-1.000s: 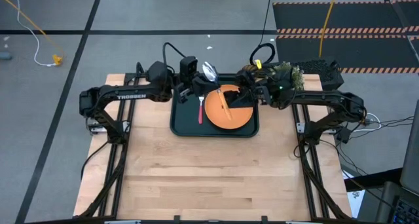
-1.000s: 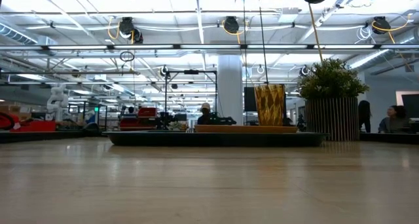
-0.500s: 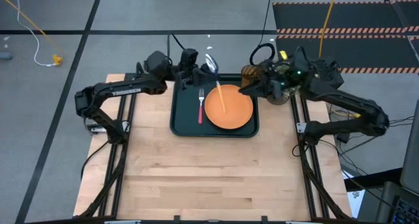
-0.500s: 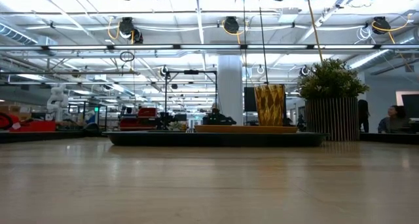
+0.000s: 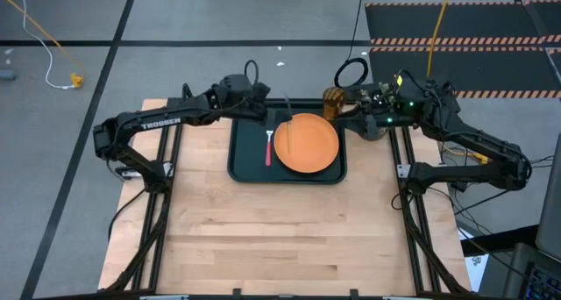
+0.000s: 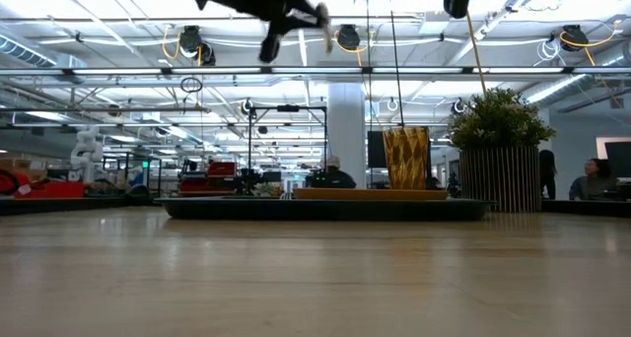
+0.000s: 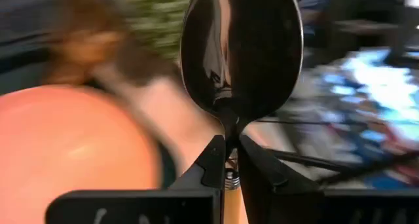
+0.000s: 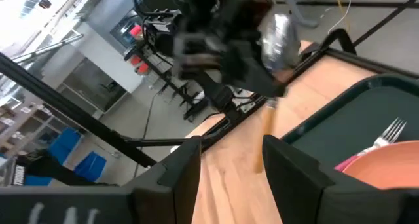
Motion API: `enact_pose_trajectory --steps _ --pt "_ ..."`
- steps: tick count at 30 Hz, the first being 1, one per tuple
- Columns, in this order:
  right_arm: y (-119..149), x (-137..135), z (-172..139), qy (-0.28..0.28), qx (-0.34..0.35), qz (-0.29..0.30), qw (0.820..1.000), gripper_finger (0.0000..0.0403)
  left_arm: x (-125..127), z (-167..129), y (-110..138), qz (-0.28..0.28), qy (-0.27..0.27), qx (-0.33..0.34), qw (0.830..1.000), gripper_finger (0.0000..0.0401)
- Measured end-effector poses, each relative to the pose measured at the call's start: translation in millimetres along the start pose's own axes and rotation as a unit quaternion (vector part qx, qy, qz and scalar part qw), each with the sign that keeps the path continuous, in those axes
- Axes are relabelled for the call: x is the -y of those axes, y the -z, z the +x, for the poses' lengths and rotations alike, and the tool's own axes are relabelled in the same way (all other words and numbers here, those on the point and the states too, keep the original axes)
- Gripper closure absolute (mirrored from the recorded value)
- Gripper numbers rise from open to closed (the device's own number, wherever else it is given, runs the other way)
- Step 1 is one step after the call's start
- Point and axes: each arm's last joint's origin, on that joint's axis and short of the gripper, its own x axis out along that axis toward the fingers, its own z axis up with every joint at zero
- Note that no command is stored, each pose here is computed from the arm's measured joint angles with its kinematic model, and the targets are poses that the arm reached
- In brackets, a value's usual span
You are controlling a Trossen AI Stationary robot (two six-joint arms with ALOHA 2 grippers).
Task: Pick and place plate/cup/fork/spoon on tray
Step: Put the orange spoon to the left of the pink fork on the black tray
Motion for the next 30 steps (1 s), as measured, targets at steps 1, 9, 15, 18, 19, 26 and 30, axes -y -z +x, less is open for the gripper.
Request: enact_pose_trajectory --steps 1,9,15,18,19,26,30 --pt "-0.2 0.0 0.0 0.000 0.001 -0.003 1.000 0.0246 -4.2 -0.3 2.9 -0.005 -0.035 -0.003 0.999 0.0376" --pt "-0.3 0.0 0.1 0.000 0.001 -0.006 1.000 0.0246 -44.1 -13.2 19.6 -0.047 -0.283 -0.047 0.957 0.0373" --pt "-0.2 -0.1 0.1 0.000 0.001 -0.008 1.000 0.0246 -84.8 -19.1 26.6 -0.096 -0.384 -0.118 0.911 0.0372" --pt "-0.2 -0.1 0.1 0.000 0.001 -0.007 1.000 0.0246 -105.1 -14.8 31.3 -0.132 -0.396 -0.161 0.894 0.0371" --pt "-0.2 0.0 0.2 0.000 0.001 -0.007 1.000 0.0246 -111.8 -13.2 32.9 -0.147 -0.400 -0.172 0.888 0.0371" --pt "-0.3 -0.1 0.2 -0.001 0.001 0.001 1.000 0.0246 -145.8 8.7 46.0 -0.213 -0.408 -0.209 0.863 0.0371" --pt "-0.1 -0.5 0.1 -0.003 0.000 0.007 1.000 0.0246 -158.0 18.9 56.9 -0.243 -0.404 -0.242 0.848 0.0371"
